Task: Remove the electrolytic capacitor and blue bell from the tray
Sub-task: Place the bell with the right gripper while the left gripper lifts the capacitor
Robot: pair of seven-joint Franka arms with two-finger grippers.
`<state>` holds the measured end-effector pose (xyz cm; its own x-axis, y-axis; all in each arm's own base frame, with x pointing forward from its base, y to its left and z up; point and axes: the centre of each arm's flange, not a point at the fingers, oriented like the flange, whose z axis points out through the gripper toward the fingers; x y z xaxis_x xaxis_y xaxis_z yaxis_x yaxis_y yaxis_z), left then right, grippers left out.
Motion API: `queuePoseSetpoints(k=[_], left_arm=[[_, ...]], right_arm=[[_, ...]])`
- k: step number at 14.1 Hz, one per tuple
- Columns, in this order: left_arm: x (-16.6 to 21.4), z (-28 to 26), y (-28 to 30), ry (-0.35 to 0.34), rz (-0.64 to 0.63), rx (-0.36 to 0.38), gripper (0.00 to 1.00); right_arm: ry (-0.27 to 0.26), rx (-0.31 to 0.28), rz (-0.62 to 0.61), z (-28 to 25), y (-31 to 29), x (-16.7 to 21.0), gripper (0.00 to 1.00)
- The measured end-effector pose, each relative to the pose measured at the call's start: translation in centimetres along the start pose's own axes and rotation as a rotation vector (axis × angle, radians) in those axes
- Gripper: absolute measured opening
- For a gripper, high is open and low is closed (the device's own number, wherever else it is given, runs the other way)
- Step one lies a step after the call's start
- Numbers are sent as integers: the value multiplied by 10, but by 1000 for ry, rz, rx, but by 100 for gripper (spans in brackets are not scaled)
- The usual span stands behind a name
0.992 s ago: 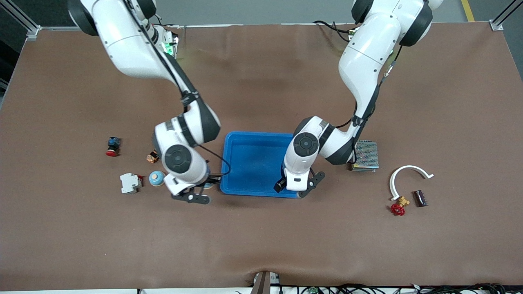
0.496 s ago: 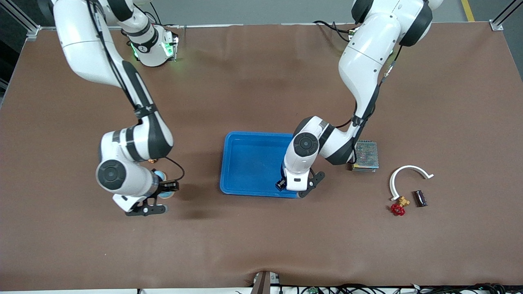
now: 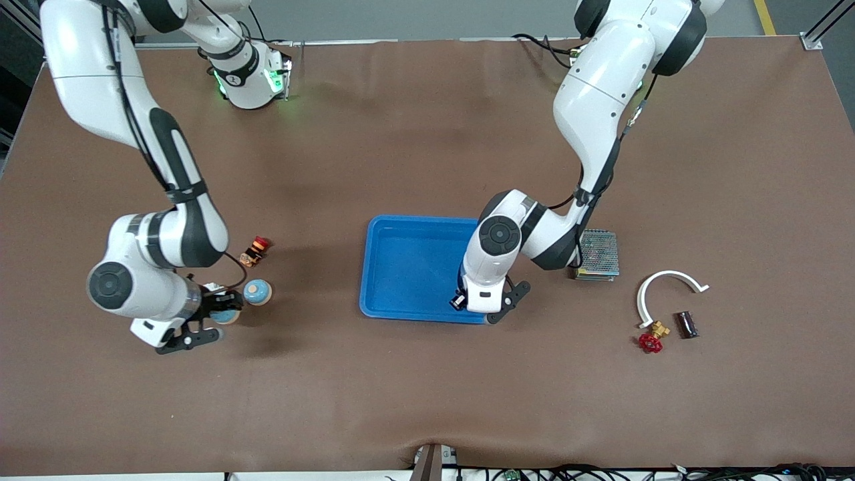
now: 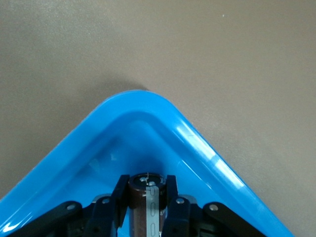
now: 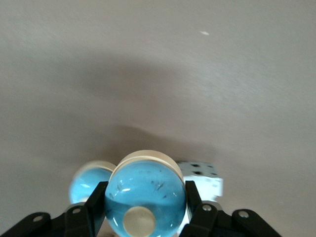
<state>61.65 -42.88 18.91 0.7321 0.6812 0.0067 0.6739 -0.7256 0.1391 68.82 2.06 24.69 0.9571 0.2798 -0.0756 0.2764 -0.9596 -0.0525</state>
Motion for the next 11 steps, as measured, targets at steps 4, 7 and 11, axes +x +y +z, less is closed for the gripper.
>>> queuePoseSetpoints(k=[4, 7, 11], left_arm=[[-1, -9, 1, -3, 2, 24, 34], [4, -38, 5, 3, -2, 34, 34], [39, -92, 1, 19, 17, 60, 34]], right_arm=[[20, 23, -61, 9, 62, -24, 67], [43, 11, -95, 32, 82, -41, 67], [53, 10, -133, 47, 106, -65, 67]])
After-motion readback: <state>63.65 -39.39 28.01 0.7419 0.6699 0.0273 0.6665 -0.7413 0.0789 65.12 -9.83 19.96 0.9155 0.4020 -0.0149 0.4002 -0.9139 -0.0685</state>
